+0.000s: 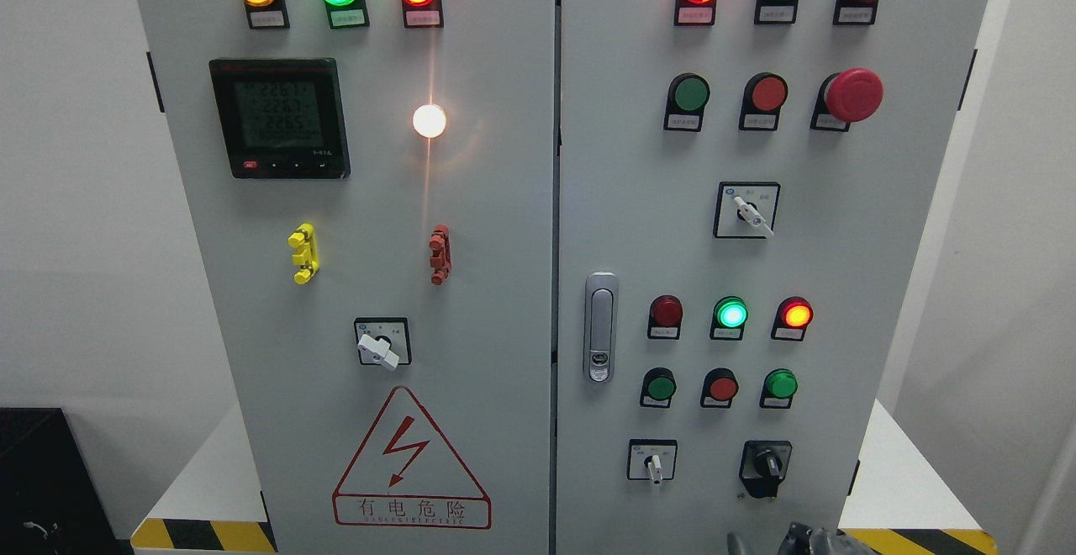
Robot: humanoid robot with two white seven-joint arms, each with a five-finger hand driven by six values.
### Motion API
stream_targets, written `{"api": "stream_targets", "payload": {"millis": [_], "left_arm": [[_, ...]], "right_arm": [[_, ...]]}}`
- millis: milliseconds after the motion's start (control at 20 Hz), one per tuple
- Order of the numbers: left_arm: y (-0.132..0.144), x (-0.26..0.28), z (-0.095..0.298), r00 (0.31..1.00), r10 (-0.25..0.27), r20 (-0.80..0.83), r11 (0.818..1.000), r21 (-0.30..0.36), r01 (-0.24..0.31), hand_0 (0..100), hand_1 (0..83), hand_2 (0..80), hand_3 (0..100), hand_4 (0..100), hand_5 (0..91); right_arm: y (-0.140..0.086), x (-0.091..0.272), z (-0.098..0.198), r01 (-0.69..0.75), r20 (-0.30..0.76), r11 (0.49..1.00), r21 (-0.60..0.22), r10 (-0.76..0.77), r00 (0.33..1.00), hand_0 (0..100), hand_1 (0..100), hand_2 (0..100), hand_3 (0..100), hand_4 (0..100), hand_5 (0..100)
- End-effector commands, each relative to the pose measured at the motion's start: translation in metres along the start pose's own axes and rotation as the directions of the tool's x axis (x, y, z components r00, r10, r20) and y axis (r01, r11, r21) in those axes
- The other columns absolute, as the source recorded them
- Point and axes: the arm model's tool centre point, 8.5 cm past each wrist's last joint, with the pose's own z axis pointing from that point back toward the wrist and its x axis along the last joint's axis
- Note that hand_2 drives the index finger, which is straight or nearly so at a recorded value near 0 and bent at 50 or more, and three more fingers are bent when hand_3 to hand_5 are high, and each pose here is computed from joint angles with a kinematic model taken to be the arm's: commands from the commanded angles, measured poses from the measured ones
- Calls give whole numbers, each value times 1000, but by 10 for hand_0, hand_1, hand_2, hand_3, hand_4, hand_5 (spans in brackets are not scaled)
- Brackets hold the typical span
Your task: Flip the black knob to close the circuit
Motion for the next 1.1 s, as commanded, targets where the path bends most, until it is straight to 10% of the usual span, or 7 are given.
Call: {"api": "stream_targets", "payload": {"millis": [0, 550, 850, 1050], "left_arm": [[-2, -4, 0, 1000, 4, 8, 1000, -4, -4, 120, 556, 0, 0, 0, 0], [-2, -5, 0, 1000, 4, 6, 1000, -4, -4, 120, 556, 0, 0, 0, 0], [-2, -5, 0, 1000, 4, 6, 1000, -4, -4, 120, 556, 0, 0, 0, 0], [-2, -5, 0, 1000, 4, 6, 1000, -4, -4, 120, 556, 0, 0, 0, 0]], "right_arm": [[-5, 21, 20, 294, 27, 956, -5, -294, 956, 0, 0, 773, 959, 823, 874], [-1, 10, 59, 671, -81, 740, 45, -667, 741, 0, 0, 495, 735, 681, 632], [5, 5, 82, 802, -81, 573, 167, -803, 590, 0, 0, 227, 358, 302, 117], [7, 6, 90, 819, -72, 528, 224, -830, 554, 0, 0, 109, 198, 136, 0]]}}
